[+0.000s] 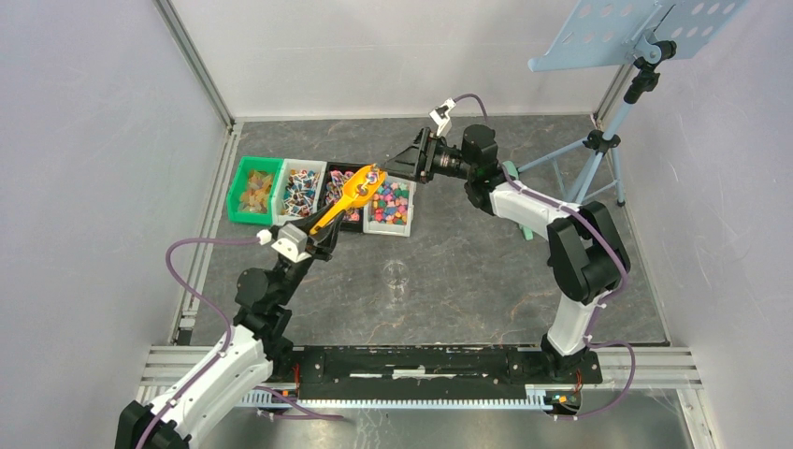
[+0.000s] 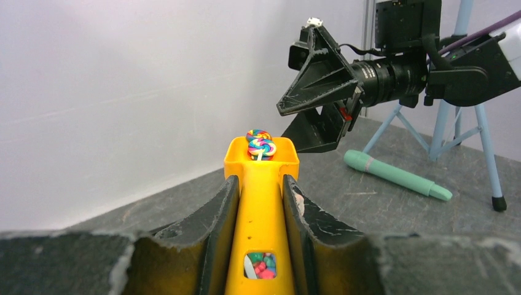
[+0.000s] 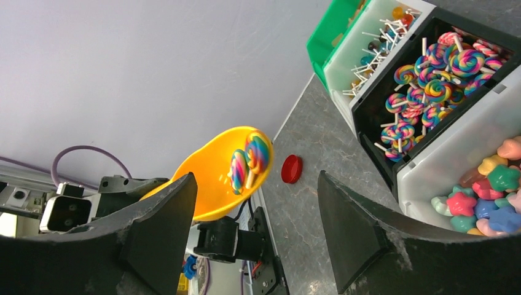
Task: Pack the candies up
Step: Place the fake candies in the packing bottle.
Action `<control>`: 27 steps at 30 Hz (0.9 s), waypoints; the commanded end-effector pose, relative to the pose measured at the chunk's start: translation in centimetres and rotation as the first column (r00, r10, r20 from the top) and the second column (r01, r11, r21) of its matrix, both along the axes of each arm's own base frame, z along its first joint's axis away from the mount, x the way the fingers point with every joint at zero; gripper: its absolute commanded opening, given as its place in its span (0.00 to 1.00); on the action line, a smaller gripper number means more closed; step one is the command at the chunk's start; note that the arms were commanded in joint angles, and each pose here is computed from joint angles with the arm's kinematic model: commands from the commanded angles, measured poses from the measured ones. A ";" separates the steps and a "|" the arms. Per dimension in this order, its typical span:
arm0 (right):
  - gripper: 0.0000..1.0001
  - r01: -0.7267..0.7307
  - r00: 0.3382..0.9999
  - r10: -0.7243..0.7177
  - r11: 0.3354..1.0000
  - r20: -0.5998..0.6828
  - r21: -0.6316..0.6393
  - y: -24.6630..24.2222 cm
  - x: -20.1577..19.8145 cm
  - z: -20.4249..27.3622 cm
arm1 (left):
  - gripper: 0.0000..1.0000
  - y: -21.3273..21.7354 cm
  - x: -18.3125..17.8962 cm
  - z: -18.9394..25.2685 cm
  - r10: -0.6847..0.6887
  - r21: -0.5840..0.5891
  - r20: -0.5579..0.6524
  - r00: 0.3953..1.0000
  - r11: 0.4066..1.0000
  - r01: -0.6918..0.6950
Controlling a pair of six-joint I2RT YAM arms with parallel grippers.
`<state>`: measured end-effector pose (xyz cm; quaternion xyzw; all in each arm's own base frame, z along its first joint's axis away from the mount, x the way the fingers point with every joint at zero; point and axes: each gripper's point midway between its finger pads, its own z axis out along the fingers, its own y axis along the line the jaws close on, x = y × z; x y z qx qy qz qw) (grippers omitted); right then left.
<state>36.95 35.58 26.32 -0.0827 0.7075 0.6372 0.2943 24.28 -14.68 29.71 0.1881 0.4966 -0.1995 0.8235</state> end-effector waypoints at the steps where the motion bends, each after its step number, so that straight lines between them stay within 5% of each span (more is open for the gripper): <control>1: 0.77 0.021 0.987 -0.030 0.998 0.157 0.053 -1.9 -1.0 6.5 | 0.02 1.1 -1.8 3.7 0.028 -0.024 0.163 0.986 0.999 -0.024; 11: 0.81 0.108 0.966 -0.092 0.993 0.242 -0.055 -4.6 -1.8 6.0 | 0.02 1.5 -5.9 6.9 -0.067 -0.084 0.241 0.968 0.992 0.089; 27: 0.81 0.118 0.963 -0.049 0.961 0.264 -0.252 -6.4 -3.6 -0.1 | 0.02 -0.1 -12.4 6.4 -0.359 -0.102 0.165 0.919 0.920 0.378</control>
